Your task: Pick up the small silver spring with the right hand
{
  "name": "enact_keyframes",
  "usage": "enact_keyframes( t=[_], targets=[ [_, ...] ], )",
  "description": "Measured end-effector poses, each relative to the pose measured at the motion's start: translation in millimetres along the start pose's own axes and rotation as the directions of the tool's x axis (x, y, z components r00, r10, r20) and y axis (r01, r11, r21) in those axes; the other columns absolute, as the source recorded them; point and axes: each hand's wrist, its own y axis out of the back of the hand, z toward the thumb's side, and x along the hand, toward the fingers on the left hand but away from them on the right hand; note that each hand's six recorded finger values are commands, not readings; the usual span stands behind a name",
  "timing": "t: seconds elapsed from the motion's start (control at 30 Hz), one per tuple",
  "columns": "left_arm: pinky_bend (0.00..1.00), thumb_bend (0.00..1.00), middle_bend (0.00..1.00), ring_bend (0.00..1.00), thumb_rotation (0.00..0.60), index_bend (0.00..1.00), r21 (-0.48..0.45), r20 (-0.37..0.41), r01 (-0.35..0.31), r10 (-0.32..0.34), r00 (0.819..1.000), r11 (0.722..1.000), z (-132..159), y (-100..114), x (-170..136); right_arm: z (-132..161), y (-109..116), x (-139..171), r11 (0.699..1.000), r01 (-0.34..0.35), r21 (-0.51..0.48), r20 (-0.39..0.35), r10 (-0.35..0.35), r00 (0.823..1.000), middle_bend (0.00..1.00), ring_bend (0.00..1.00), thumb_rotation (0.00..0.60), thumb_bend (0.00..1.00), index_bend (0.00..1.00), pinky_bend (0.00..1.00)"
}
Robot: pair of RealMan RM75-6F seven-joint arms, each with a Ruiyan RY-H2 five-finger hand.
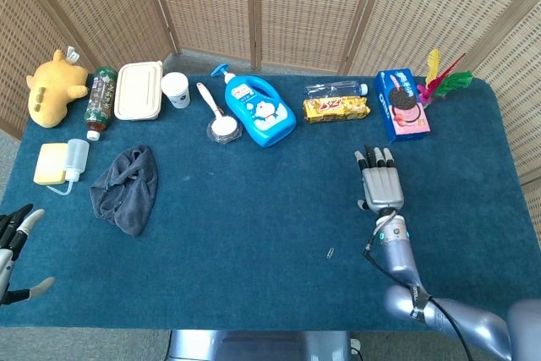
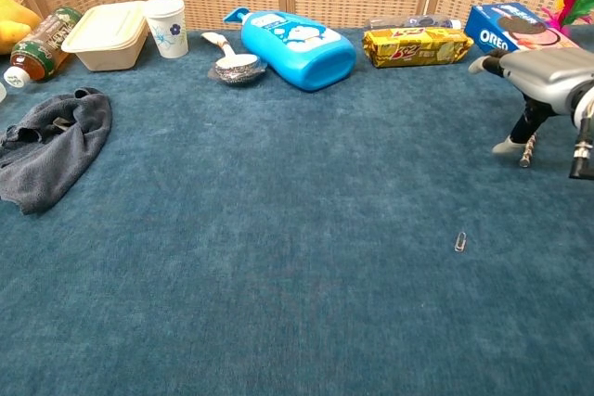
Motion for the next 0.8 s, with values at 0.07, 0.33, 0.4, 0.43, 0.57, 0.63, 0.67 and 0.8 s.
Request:
enact_keyframes(
  t=[0.07,0.33,0.4,0.43,0.57,0.63,0.67,0.8],
  targets=[
    [0.00,0.21,0.00,0.00,0.600,0.00,-0.002,-0.002,-0.001,0.001,1.000,1.000,-0.6,0.4,0.2,-0.7,-2.9,-2.2,1.000,-0.006,0.004,0.006,0.006,1.000,0.00,0.00,0.600,0.03,0.08,0.00],
    [0.00,0.21,0.00,0.00,0.600,0.00,-0.002,0.001,0.004,-0.004,1.000,1.000,0.5,-0.6,0.8,-11.3,-3.0,-3.0,1.000,-0.006,0.002,0.029,0.006,1.000,0.00,0.00,0.600,0.03,0.08,0.00],
    [0.00,0.21,0.00,0.00,0.600,0.00,-0.001,0.003,0.006,-0.006,1.000,1.000,1.3,-1.0,0.6,-14.4,-4.1,-2.6,1.000,-0.009,0.003,0.035,0.009,0.999,0.00,0.00,0.600,0.03,0.08,0.00],
    [0.00,0.21,0.00,0.00,0.600,0.00,-0.001,0.005,0.005,-0.005,1.000,1.000,1.7,-1.0,0.4,-15.9,-5.1,-2.4,1.000,-0.012,0.005,0.038,0.012,0.999,0.00,0.00,0.600,0.03,0.08,0.00],
    [0.00,0.21,0.00,0.00,0.600,0.00,0.001,0.005,0.004,-0.004,1.000,1.000,2.2,-1.1,-0.4,-21.5,-9.1,-0.8,1.000,-0.021,0.013,0.046,0.020,0.999,0.00,0.00,0.600,0.03,0.08,0.00],
    [0.00,0.21,0.00,0.00,0.600,0.00,0.001,0.004,0.005,-0.005,1.000,1.000,2.0,-1.4,-0.5,-22.9,-9.8,-0.6,1.000,-0.021,0.017,0.048,0.020,0.999,0.00,0.00,0.600,0.03,0.08,0.00],
    [0.00,0.21,0.00,0.00,0.600,0.00,0.001,0.004,0.005,-0.005,1.000,1.000,2.0,-1.5,-0.4,-24.1,-10.1,-0.6,1.000,-0.021,0.019,0.050,0.020,0.999,0.00,0.00,0.600,0.03,0.08,0.00],
    [0.00,0.21,0.00,0.00,0.600,0.00,-0.002,0.005,0.004,-0.004,1.000,1.000,1.9,-0.9,-0.4,-32.0,-10.0,0.9,0.999,-0.015,0.037,0.063,0.013,0.998,0.00,0.00,0.600,0.03,0.08,0.00]
  ],
)
